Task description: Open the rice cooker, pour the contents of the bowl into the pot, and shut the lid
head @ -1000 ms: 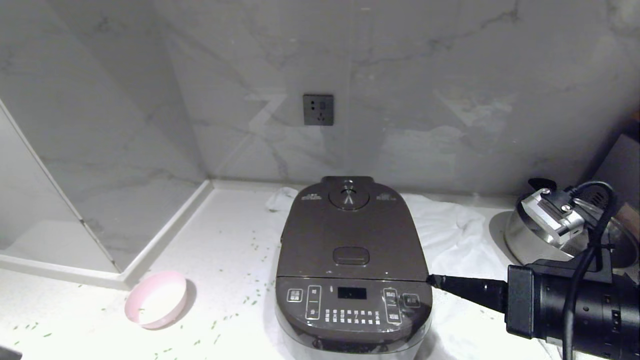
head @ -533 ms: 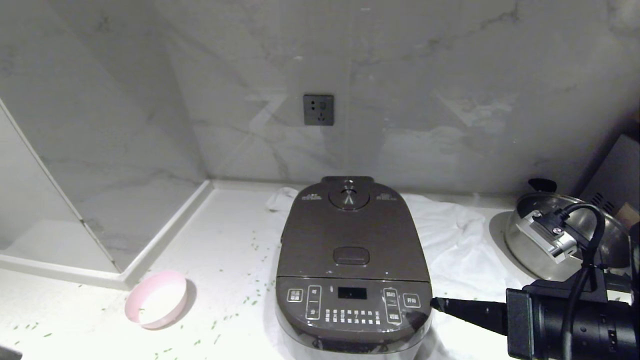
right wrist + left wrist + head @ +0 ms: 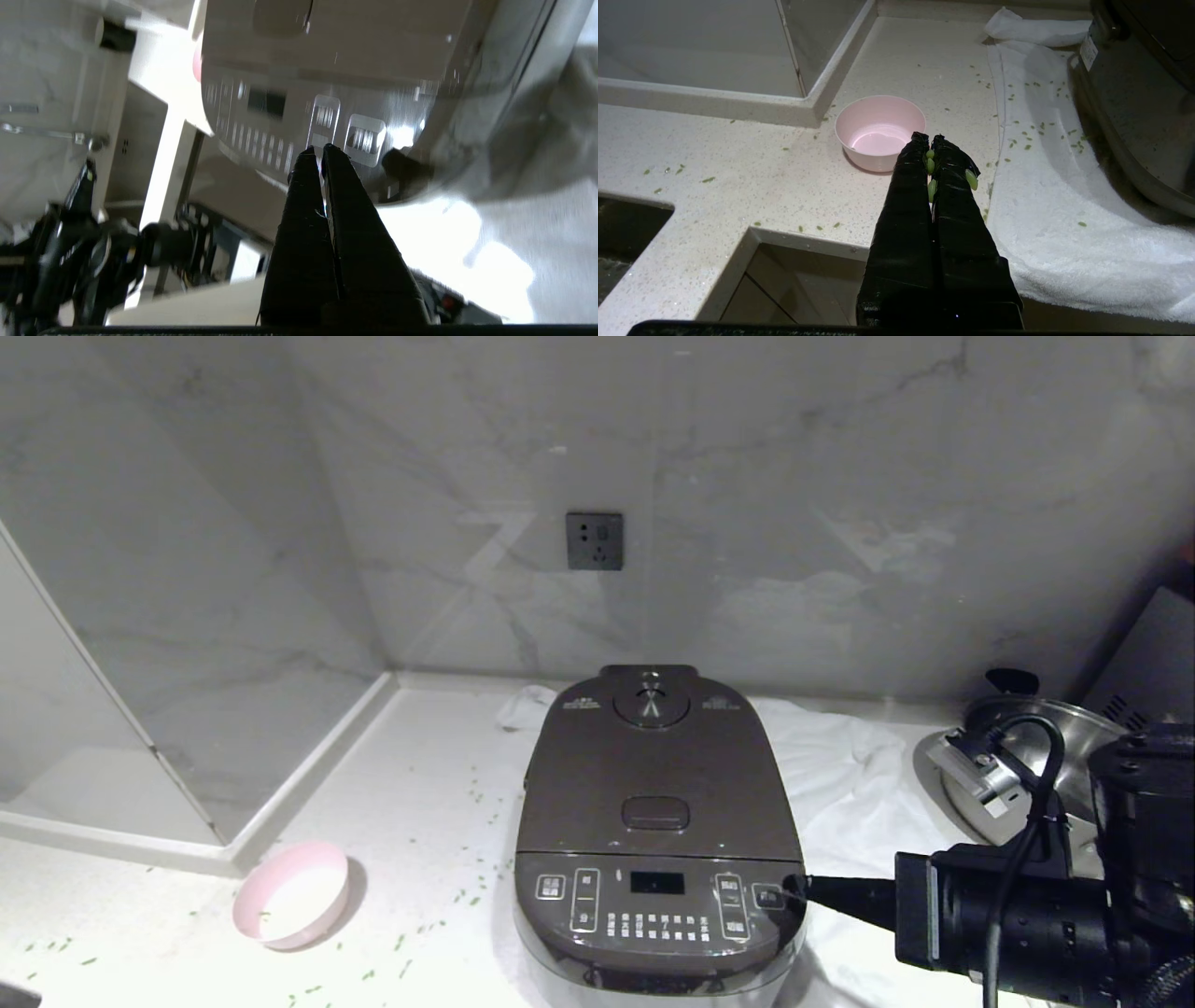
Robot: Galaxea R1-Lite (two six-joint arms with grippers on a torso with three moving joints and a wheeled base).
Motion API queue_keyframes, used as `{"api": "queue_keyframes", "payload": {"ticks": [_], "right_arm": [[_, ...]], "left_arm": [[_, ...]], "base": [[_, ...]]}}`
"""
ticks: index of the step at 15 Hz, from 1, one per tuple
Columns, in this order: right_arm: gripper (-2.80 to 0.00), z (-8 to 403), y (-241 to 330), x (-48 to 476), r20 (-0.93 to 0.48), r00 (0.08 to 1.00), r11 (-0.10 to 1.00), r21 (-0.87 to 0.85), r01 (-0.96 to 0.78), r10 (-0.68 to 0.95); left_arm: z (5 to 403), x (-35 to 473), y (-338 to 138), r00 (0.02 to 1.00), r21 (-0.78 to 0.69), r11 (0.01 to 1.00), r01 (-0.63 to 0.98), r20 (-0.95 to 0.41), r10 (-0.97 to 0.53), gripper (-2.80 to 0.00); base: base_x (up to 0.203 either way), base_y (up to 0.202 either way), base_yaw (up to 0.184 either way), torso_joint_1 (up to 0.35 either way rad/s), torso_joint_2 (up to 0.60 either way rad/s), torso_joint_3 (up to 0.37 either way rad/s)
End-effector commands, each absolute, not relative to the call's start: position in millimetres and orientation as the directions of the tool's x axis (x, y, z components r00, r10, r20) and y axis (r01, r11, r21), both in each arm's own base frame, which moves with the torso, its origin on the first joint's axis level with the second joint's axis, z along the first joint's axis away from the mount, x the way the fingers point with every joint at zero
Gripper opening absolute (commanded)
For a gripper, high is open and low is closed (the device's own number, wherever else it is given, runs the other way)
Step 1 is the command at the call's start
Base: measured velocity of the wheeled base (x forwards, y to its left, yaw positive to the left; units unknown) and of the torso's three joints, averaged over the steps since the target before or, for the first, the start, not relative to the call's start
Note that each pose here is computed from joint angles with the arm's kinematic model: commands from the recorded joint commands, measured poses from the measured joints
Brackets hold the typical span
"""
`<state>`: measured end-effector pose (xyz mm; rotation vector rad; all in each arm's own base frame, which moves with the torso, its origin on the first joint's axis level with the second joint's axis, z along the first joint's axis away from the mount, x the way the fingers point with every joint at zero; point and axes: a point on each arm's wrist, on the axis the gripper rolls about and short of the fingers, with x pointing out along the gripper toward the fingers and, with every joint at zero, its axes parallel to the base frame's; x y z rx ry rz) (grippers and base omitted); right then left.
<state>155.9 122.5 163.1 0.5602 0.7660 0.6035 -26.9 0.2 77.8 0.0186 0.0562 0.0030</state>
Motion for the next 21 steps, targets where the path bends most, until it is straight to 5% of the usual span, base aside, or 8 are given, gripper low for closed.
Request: {"api": "queue_keyframes", "payload": {"ticks": [1,21], "right_arm": [[-2.8,149,130,174,-0.488,0.576,0.713,0.652,-0.259,0.655],[-2.8,136,129,176,-0.504,0.51,0.683,0.685,-0.256,0.697]], "left_arm": [[77,-27,0,0.998,0.02,1.0,-0.003,-0.061,0.005,-2.8],[77,-27,0,0.998,0.017,1.0,-0.004,-0.061,0.005,-2.8]], "base": [[0.0,0.0,0.0,0.0,0.0,0.0],[0.0,0.0,0.0,0.0,0.0,0.0]]}}
